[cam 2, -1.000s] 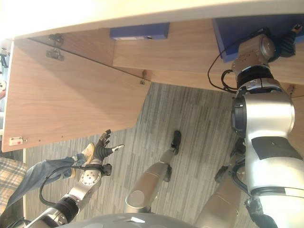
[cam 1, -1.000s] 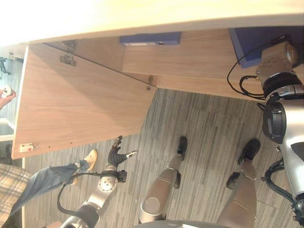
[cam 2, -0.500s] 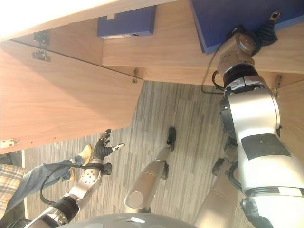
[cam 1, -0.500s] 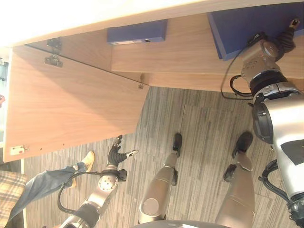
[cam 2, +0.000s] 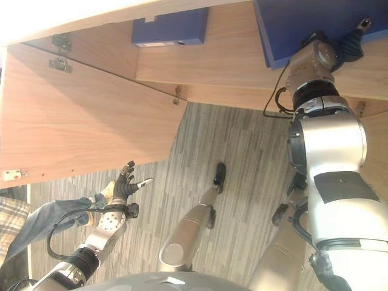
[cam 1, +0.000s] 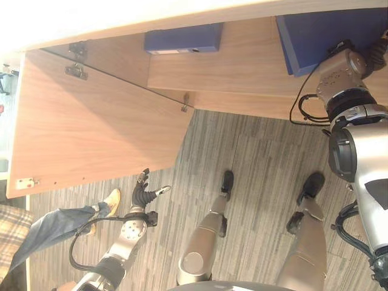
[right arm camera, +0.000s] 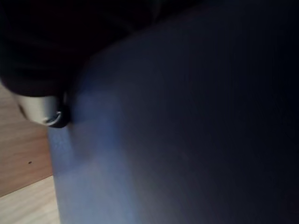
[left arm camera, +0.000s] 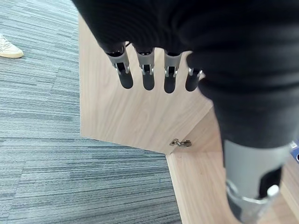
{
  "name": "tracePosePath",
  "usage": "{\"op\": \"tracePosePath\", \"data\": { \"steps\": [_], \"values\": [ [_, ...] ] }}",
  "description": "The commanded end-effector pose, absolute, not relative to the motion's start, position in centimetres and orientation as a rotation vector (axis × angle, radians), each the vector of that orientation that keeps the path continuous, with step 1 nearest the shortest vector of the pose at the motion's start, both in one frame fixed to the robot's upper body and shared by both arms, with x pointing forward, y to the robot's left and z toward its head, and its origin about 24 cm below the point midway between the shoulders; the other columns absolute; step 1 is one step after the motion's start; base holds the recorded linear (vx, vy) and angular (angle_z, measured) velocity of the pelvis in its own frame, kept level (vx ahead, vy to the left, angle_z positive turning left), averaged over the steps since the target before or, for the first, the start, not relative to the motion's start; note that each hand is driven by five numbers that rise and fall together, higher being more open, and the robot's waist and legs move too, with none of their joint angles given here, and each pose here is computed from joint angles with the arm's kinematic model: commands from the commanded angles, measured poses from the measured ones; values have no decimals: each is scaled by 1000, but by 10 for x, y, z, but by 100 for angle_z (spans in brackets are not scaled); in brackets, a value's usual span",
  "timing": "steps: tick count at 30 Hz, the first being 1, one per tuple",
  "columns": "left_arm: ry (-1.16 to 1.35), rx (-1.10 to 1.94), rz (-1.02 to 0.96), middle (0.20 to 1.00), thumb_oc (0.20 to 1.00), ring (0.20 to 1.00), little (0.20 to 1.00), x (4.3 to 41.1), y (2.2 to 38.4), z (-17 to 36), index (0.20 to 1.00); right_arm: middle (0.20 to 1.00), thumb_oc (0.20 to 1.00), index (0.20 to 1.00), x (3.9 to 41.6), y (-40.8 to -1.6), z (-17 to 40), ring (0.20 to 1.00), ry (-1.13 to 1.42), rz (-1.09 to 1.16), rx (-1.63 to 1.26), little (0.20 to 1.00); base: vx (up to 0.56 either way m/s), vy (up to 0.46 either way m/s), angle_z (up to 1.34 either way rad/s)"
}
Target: Put the empty folder in the office cabinet
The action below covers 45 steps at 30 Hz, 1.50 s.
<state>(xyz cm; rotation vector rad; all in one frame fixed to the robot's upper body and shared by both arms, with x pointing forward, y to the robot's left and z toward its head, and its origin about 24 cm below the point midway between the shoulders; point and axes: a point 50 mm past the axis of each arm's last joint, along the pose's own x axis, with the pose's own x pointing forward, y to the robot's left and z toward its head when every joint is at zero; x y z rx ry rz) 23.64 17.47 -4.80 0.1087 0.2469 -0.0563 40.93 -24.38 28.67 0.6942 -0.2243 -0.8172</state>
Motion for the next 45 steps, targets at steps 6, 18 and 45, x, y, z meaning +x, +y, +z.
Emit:
{"op": "tracePosePath", "data": {
  "steps": [6,18,45],
  "values": [
    [251,175,-26,1000,1000,1000,1000,240,197,-46,1000,1000,1000,1000,417,-219,310,1000,-345,-576,128,1000,-19,-4,-5],
    [310,237,10,1000,1000,1000,1000,237,230,-48,1000,1000,1000,1000,427,-210,263,1000,-164,-404,-199,1000,-38,40,-14],
    [280,222,241,1000,1000,1000,1000,236,278,-39,1000,1000,1000,1000,400,-129,212,1000,-486,128,-939,1000,-25,2,-10]
  ]
}}
